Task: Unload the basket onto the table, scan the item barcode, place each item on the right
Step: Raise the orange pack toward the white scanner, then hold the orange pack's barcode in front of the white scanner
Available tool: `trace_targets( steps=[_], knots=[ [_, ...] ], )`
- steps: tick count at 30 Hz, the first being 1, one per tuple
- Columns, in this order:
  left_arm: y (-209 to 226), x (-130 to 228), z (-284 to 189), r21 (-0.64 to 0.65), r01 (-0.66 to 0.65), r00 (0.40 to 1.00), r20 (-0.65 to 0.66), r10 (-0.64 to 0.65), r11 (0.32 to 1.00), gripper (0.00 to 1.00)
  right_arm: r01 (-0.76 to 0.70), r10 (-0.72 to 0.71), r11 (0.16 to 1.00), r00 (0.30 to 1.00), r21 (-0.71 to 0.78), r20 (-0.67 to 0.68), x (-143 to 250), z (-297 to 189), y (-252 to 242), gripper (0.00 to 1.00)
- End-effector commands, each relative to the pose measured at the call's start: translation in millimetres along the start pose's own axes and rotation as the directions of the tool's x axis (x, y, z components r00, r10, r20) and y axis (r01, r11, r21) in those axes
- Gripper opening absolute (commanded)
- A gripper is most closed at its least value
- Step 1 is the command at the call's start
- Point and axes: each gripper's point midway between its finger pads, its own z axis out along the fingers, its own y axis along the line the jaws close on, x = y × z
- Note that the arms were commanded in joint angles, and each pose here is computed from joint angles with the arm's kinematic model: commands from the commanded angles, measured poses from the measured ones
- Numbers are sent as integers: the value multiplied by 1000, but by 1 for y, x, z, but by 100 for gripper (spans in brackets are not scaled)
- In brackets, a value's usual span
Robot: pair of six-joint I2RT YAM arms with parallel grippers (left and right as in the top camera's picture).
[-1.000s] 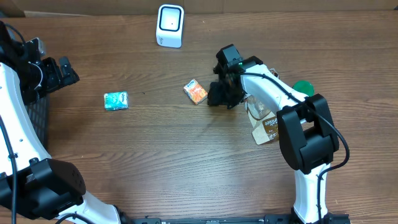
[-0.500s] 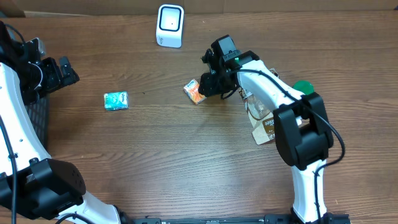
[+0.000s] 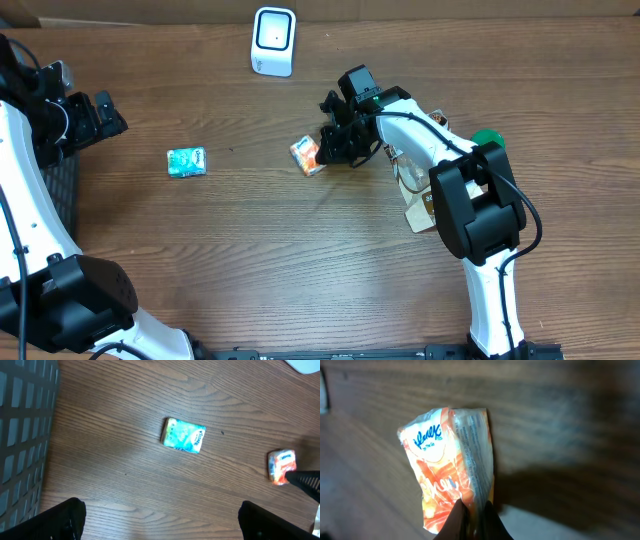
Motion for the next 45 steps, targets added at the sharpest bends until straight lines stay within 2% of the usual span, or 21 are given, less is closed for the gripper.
trace_targets(
  steps=[1, 4, 6, 8, 10, 13, 17, 22, 27, 29, 35, 40, 42, 45],
  knots=[
    [-5, 0, -1, 13, -26, 1000, 4, 26, 1000, 100, 38, -24, 970, 998, -238, 60, -11, -59, 56, 4],
    [-5, 0, -1, 13, -26, 1000, 4, 26, 1000, 100, 147, -97, 864, 987, -482, 127, -9, -120, 108, 4],
    [-5, 0, -1, 13, -26, 1000, 4, 26, 1000, 100, 185, -114, 802, 981, -569, 159, -7, -148, 124, 4],
    [-5, 0, -1, 13, -26, 1000, 4, 26, 1000, 100, 228, -135, 695, 973, -682, 188, -2, -183, 139, 4],
    [-5, 0, -1, 13, -26, 1000, 4, 26, 1000, 100, 254, -149, 597, 967, -761, 206, 1, -206, 146, 4],
    [-5, 0, -1, 13, -26, 1000, 4, 26, 1000, 100, 246, -139, 509, 969, -825, 204, 2, -230, 145, 4],
    [-5, 0, -1, 13, -26, 1000, 4, 26, 1000, 100, 145, -61, 527, 989, -837, 133, -2, -237, 135, 4],
    [-5, 0, -1, 13, -26, 1000, 4, 26, 1000, 99, 139, -25, 537, 988, -832, 150, -4, -253, 124, 4],
    [-5, 0, -1, 13, -26, 1000, 4, 26, 1000, 100, 196, -44, 539, 978, -819, 204, -3, -264, 125, 4],
    [-5, 0, -1, 13, -26, 1000, 4, 26, 1000, 100, 194, -36, 570, 977, -798, 211, -6, -259, 121, 4],
    [-5, -1, -1, 13, -26, 1000, 4, 26, 1000, 100, 113, 33, 780, 975, -615, 220, -21, -218, 97, 4],
    [-5, 0, -1, 13, -27, 1000, 4, 27, 1000, 100, 34, 75, 884, 974, -467, 212, -24, -197, 79, 4],
    [-5, 0, -1, 13, -26, 1000, 4, 26, 1000, 100, 1, 76, 951, 969, -310, 235, -28, -191, 71, 4],
    [-5, 0, -1, 13, -26, 1000, 4, 26, 1000, 100, -20, 43, 997, 953, -81, 299, -38, -202, 67, 4]
  ],
)
